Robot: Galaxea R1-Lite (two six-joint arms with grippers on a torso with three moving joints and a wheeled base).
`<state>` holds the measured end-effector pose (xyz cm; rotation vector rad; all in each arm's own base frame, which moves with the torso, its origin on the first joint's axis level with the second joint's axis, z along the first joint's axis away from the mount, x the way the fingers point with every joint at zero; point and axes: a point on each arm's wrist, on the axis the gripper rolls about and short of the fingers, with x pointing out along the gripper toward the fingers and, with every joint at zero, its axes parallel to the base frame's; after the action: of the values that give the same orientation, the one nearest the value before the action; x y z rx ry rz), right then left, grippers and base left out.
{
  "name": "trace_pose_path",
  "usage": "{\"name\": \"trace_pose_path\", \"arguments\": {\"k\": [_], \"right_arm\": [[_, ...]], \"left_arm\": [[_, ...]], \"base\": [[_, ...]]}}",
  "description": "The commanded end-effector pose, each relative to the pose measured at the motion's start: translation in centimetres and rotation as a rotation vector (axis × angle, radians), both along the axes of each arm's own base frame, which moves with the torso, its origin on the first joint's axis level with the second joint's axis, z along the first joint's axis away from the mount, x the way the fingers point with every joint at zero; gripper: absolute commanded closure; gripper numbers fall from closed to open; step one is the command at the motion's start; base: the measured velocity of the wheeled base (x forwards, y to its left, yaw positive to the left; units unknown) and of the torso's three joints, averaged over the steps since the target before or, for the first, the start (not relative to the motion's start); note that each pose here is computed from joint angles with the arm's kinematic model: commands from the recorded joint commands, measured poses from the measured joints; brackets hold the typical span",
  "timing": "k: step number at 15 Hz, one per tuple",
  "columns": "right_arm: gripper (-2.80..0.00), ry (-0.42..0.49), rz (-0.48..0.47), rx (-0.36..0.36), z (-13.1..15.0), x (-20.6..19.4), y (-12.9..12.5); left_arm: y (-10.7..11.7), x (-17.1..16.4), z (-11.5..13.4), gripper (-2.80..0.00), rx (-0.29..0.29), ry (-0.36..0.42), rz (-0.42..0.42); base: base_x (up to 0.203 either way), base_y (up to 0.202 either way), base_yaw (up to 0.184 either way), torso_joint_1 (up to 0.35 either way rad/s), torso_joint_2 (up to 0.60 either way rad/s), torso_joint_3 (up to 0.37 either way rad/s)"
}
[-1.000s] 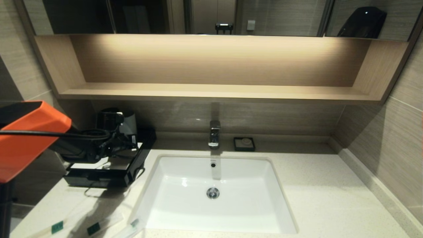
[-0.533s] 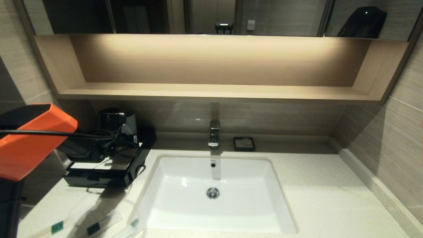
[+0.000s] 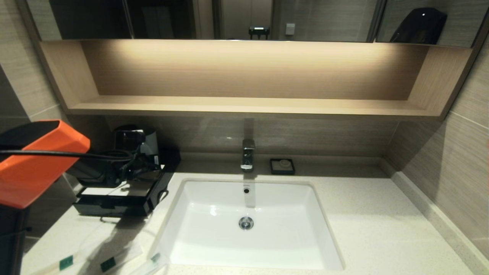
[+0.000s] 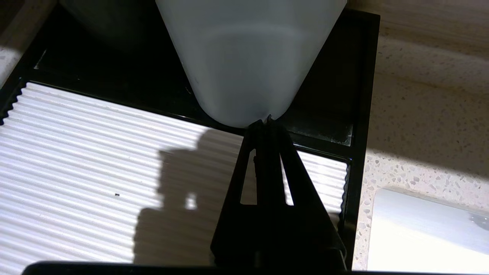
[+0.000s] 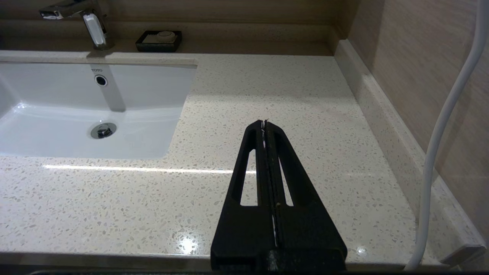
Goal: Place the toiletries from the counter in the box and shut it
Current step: Place the cup on the storage box
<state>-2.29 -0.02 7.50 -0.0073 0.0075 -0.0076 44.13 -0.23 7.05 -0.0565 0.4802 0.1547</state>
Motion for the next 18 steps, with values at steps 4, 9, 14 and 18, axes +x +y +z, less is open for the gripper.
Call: {"name": "trace_pose_path", "arguments": {"k": [4, 9, 14, 18], "right_arm": [[0.00, 0.000, 0.000, 0.000, 0.0, 0.0, 0.0], [0.00, 0.000, 0.000, 0.000, 0.0, 0.0, 0.0], [0.00, 0.000, 0.000, 0.000, 0.0, 0.0, 0.0], [0.00, 0.000, 0.000, 0.000, 0.0, 0.0, 0.0]], "left_arm": [[0.0, 0.3, 0.2, 0.00, -0.001, -0.021, 0.003], [0.1, 0.7, -0.2, 0.00, 0.007, -0.022, 0.020], [0.4, 1.1, 0.0, 0.00, 0.006, -0.035, 0.026], [0.4, 0.4, 0.5, 0.00, 0.002, -0.032, 0.028]], "base": [[0.000, 0.000, 0.000, 0.000, 0.00, 0.000], [0.000, 0.000, 0.000, 0.000, 0.00, 0.000], [0.000, 0.000, 0.000, 0.000, 0.00, 0.000], [0.000, 0.000, 0.000, 0.000, 0.00, 0.000]]}}
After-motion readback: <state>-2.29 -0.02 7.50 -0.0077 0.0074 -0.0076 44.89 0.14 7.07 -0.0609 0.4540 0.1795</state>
